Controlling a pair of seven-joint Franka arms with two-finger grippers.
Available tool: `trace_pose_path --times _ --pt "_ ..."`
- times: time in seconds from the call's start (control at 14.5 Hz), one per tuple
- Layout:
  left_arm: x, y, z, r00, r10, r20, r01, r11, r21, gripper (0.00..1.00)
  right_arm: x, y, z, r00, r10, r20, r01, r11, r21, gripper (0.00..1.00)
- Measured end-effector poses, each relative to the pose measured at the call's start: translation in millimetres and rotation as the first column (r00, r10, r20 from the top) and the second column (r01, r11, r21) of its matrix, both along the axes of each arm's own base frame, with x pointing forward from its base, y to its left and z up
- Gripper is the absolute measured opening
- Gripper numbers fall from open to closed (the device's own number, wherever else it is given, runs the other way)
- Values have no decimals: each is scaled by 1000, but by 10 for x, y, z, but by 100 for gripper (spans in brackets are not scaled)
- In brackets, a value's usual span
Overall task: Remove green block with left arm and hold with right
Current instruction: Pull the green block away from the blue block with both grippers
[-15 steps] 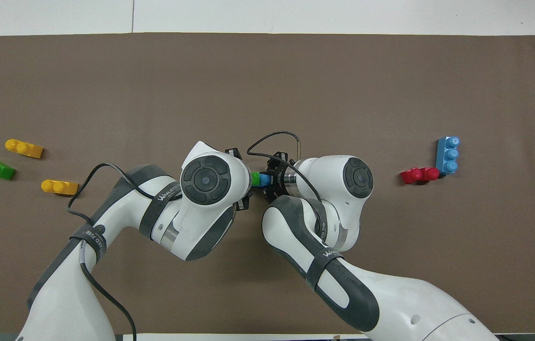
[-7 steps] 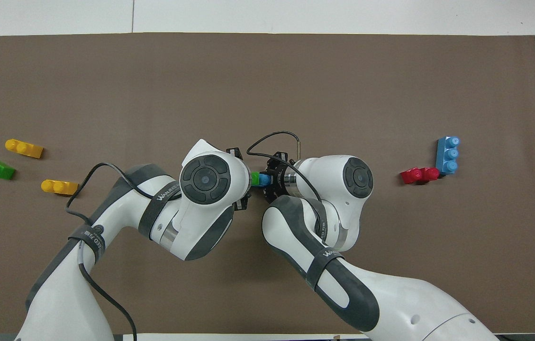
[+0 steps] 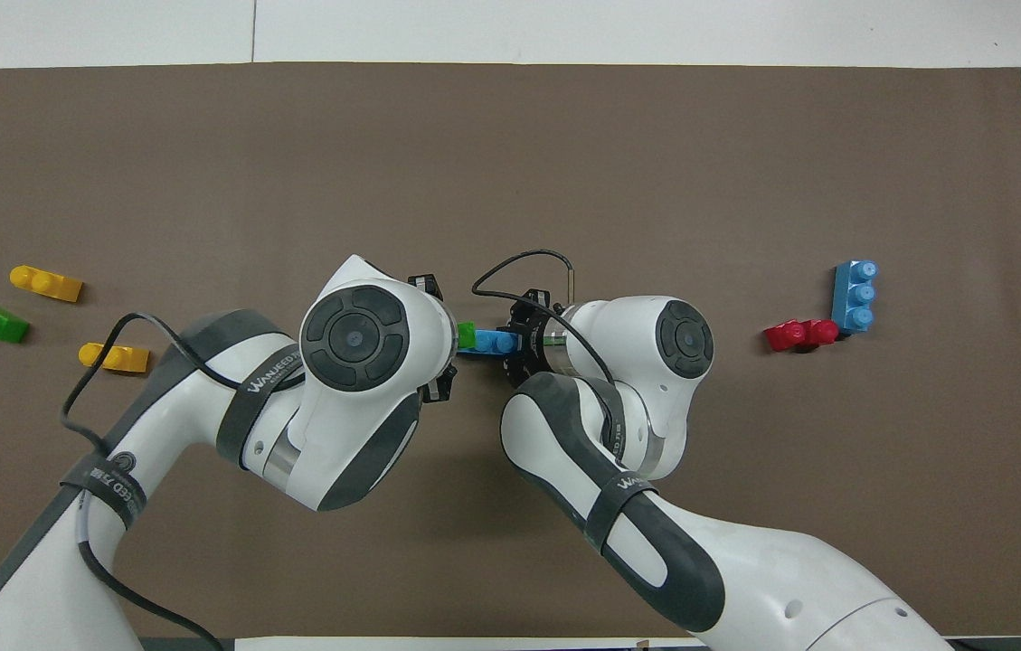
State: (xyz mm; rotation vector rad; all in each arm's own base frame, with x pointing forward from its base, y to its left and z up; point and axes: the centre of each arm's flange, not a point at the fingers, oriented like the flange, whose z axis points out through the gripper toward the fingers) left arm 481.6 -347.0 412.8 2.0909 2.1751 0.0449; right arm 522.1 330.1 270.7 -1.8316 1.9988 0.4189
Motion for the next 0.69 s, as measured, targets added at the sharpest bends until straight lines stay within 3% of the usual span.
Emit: trace_pose_path --times 0.28,0.69 --pt "91 241 138 999 -36 0 36 999 16 36 151 -238 25 1000 21 -18 -20 1000 10 35" --pt "457 923 116 986 -164 1 164 985 50 36 648 -885 607 992 102 -67 -98 993 68 35"
